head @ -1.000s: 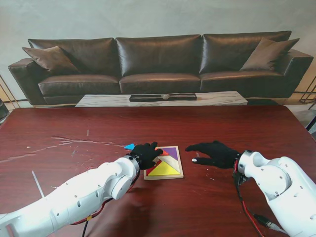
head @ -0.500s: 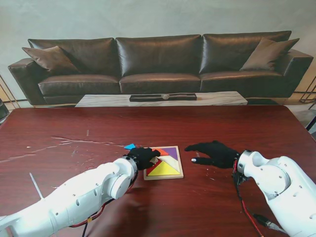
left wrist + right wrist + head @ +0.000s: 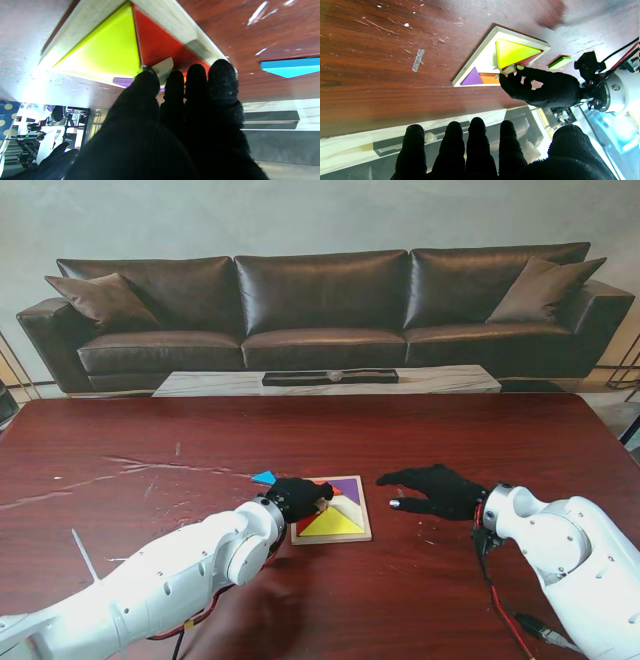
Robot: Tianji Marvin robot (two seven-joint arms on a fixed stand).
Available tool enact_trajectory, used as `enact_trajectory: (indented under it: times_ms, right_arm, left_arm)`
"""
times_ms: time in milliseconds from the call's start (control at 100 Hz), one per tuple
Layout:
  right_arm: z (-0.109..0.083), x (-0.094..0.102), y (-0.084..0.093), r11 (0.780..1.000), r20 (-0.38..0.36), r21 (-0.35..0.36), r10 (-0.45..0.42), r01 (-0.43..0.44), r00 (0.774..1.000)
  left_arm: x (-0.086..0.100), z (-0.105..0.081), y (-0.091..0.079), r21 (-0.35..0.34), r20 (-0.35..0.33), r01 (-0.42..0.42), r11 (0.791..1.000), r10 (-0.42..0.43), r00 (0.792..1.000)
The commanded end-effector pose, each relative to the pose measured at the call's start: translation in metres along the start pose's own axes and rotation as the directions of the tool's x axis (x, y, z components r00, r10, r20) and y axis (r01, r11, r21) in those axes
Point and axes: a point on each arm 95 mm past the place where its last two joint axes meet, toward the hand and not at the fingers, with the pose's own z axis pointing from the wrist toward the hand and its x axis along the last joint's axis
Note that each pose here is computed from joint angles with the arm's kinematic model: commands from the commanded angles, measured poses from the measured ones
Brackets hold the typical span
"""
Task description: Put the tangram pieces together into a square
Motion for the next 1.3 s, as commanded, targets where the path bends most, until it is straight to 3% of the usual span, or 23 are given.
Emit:
enact_trajectory:
  times_ms: [0,850,1290]
  right_arm:
    - [0.0,0.001,-0.003,1.0,0.001,0.006,-0.002,0.002,1.0]
    - [-0.005,-0.001,-0.004,1.0,0.009,0.001,0.001,-0.001,1.0]
    - [-0.005,-0.001,-0.004,1.0,0.012,0.006,0.0,0.0,1.0]
  left_arm:
    - [0.006,0.002,0.001,-0.004,-0.017,0.006,1.0,-0.006,1.0]
    - [0.014,0.029,-0.006,0.077,-0.11,-0.006,0.997,0.014,0.994]
    - [0.014,0.033,-0.006,0.087,-0.114,0.006,0.996,0.004,0.993]
